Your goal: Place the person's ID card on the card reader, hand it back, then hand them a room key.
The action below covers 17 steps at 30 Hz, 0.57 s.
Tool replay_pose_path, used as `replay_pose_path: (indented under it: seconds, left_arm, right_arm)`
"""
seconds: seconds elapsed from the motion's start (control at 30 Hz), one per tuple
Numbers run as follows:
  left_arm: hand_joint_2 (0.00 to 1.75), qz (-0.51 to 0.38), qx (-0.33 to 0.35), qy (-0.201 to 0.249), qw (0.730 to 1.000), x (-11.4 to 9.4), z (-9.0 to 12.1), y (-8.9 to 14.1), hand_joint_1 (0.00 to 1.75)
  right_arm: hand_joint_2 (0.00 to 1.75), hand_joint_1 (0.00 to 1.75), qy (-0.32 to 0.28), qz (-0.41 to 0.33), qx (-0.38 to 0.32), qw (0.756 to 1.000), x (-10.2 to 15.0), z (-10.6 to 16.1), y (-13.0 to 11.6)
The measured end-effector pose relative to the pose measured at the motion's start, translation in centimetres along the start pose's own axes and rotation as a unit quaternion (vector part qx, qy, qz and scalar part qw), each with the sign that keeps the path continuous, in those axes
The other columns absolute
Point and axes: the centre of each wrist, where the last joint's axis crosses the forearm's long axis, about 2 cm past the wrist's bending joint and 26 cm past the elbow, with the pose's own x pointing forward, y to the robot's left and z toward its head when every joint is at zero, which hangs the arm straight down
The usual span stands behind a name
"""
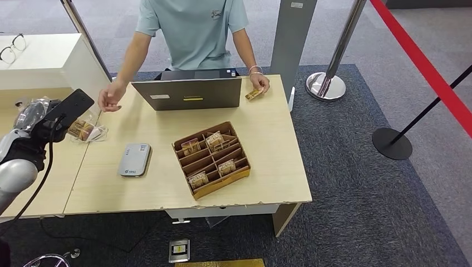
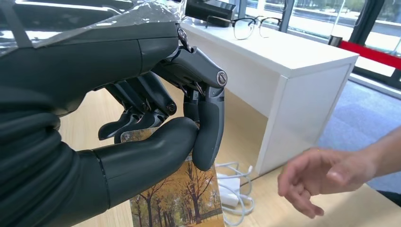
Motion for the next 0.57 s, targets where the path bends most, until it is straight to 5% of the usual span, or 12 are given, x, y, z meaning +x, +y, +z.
replay_pose_path:
  seconds: [0.57]
  left_arm:
    - [1.75,0.004,0.012,0.009,1.0,-0.53,-0.94,-0.06,1.75]
  right_arm:
    - [0.0,0.0,-0.002,0.006,0.003,1.0,0.1,0.02,-0.04]
